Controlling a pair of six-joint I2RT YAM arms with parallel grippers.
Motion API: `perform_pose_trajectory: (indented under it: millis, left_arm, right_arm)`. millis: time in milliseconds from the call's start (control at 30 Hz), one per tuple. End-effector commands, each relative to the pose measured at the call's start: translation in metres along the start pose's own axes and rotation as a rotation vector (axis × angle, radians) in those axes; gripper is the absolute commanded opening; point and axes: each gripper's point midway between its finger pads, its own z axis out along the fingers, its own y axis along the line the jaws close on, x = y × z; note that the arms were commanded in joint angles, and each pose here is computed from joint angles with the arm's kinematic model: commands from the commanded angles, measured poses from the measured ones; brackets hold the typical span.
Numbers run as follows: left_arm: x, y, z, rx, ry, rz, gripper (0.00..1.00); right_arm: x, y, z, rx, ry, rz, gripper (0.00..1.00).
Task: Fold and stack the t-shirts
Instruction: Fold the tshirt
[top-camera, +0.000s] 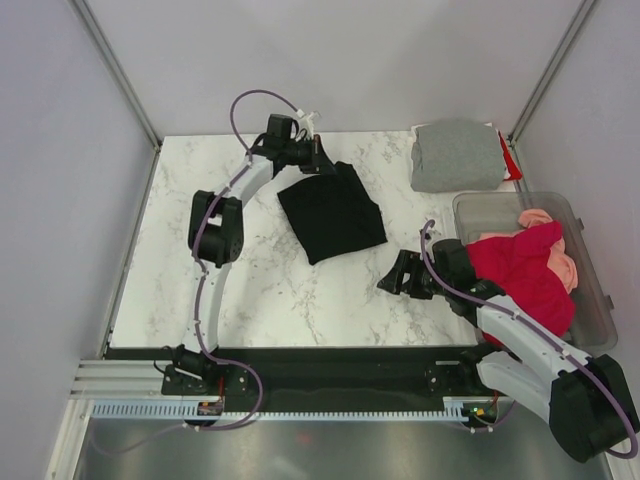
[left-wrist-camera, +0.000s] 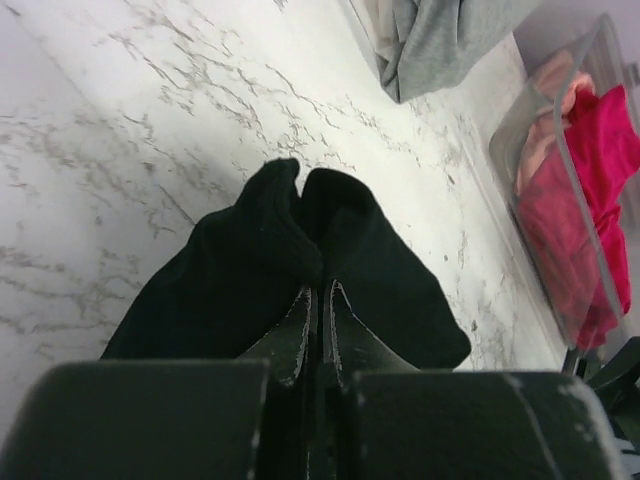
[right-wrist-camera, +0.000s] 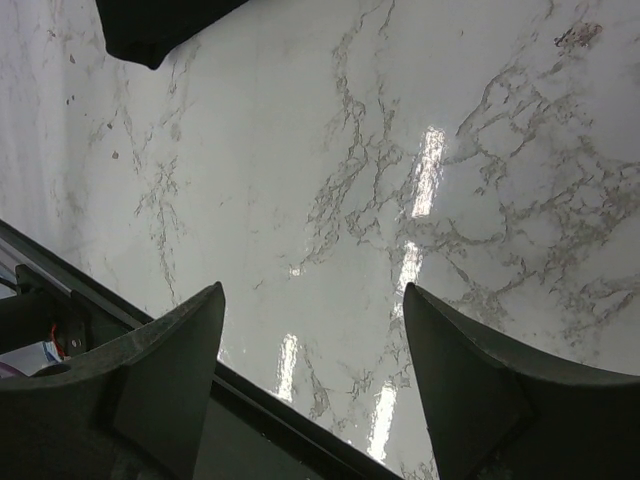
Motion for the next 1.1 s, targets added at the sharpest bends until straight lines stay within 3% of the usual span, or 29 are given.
perform_pose_trajectory:
  millis: [0, 167, 367, 433, 533, 567, 633, 800, 1067]
  left_arm:
    - [-0.082, -0.021, -0.051, -0.03, -0.231, 0.022, 0.02]
    - [-0.101, 0.017, -0.053, -0.058, -0.292, -0.112, 0.02]
    - [-0.059, 0.087, -0.026, -0.138, -0.227, -0.279, 0.06]
    - [-0.048, 0.103, -0.025, -0.149, -0.211, -0.315, 0.4]
    - [-0.041, 0.121, -0.034, -0.242, -0.206, -0.362, 0.65]
    - [-0.048, 0.118, -0.044, -0.267, -0.222, -0.366, 0.68]
    - [-0.045, 0.129, -0.058, -0.337, -0.234, -0.401, 0.71]
    - [-0.072, 0.098, -0.107, -0.445, -0.292, -0.356, 0.72]
    - [-0.025, 0.067, -0.091, -0.576, -0.166, -0.188, 0.7]
  right_arm:
    - [-0.003, -0.003, 0.001, 0.011, -0.009, -0.01, 0.79]
    - [0.0, -0.007, 0.005, 0.024, 0.002, -0.014, 0.79]
    - [0.001, -0.011, 0.006, 0.034, 0.003, -0.021, 0.79]
    - [0.0, -0.011, 0.006, 0.037, 0.0, -0.02, 0.8]
    - [-0.003, -0.008, 0.006, 0.031, -0.007, -0.019, 0.81]
    - [-0.005, -0.006, 0.007, 0.022, -0.015, -0.017, 0.81]
    - [-0.01, -0.001, 0.009, 0.009, -0.017, -0.012, 0.82]
    - [-0.035, 0.023, 0.009, -0.053, -0.067, 0.023, 0.82]
    - [-0.036, 0.041, -0.005, -0.118, -0.076, 0.067, 0.82]
